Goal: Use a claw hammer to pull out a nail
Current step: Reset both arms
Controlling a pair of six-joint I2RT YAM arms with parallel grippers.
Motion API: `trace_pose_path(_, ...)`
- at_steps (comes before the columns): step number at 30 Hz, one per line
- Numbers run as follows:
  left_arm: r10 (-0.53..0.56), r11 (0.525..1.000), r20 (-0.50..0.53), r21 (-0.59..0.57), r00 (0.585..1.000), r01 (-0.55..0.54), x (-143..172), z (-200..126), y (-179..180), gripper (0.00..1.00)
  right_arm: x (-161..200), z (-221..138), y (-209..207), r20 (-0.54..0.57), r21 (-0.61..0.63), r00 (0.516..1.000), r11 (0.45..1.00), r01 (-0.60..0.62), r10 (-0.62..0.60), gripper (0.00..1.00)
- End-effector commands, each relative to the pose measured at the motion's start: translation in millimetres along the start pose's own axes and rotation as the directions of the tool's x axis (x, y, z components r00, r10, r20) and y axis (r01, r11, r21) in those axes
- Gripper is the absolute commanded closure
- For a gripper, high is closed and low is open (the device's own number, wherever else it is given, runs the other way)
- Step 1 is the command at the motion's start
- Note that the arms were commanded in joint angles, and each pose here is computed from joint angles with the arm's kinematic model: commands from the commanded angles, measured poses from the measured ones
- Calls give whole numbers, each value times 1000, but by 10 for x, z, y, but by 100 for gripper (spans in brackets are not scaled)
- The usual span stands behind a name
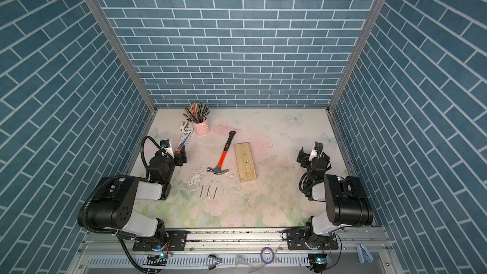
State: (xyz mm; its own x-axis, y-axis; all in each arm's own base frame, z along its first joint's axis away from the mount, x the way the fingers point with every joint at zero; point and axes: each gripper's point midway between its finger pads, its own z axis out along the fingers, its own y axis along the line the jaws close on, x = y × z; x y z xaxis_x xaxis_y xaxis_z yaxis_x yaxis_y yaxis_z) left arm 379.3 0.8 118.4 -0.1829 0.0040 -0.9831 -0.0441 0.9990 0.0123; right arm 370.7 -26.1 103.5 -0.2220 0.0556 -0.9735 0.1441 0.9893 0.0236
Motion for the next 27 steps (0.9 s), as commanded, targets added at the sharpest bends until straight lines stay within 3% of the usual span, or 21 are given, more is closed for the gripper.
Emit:
trace_pose_path(1, 18, 1000, 9, -10, 1000, -18, -40, 26, 7, 13, -128, 12, 17, 41, -11, 999, 1000, 27, -26, 2)
trace_pose_path(27, 37, 999, 6, 9, 999, -37, -40, 32, -51, 13, -128, 14, 19, 39, -12, 999, 1000, 27, -27, 2)
